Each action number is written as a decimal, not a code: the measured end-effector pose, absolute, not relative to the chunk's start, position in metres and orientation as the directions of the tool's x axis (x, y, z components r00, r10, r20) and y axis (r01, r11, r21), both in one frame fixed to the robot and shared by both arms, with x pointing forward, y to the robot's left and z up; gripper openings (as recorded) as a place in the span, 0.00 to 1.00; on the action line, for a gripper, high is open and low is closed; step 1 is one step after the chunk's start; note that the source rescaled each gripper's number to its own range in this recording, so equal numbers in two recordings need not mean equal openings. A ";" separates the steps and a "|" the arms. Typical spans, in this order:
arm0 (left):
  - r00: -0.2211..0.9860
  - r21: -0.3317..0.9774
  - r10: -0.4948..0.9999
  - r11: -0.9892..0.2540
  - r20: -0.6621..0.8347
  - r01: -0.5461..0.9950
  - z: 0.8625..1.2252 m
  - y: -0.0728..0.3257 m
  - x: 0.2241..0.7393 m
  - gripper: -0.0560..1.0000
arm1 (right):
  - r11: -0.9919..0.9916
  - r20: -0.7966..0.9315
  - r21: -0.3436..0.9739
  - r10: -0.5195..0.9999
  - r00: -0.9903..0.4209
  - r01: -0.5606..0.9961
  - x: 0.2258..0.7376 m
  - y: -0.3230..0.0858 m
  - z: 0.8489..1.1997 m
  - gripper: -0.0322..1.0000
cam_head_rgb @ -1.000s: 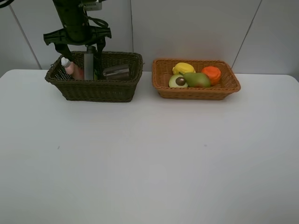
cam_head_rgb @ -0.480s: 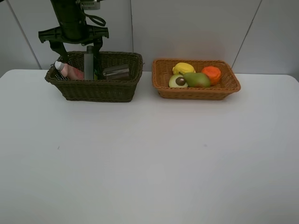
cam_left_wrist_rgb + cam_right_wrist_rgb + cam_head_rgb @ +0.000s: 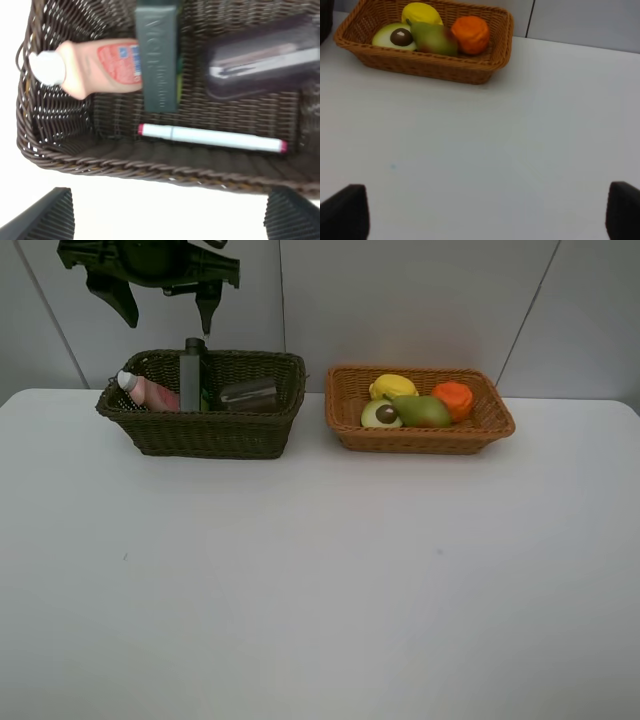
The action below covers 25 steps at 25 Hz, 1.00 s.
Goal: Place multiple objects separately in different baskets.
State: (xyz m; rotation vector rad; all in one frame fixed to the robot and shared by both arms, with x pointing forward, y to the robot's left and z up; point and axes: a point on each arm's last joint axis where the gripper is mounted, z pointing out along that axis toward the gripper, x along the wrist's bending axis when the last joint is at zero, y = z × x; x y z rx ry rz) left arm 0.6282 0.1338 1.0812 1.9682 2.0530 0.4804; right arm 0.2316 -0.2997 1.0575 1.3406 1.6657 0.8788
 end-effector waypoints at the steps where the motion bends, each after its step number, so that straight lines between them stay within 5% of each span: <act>1: -0.035 0.412 0.999 0.014 0.042 0.911 1.087 0.133 0.621 1.00 | 0.195 -0.162 0.887 0.980 -0.112 0.419 0.232 -0.300 1.058 1.00; 16: 0.050 0.343 0.995 -0.075 0.081 0.936 1.098 0.203 0.469 1.00 | 0.195 -0.162 0.887 0.980 -0.112 0.419 0.232 -0.300 1.058 1.00; 25: 0.075 0.433 0.996 -0.089 0.048 0.897 1.090 0.249 0.380 1.00 | 0.195 -0.162 0.887 0.980 -0.112 0.419 0.232 -0.300 1.058 1.00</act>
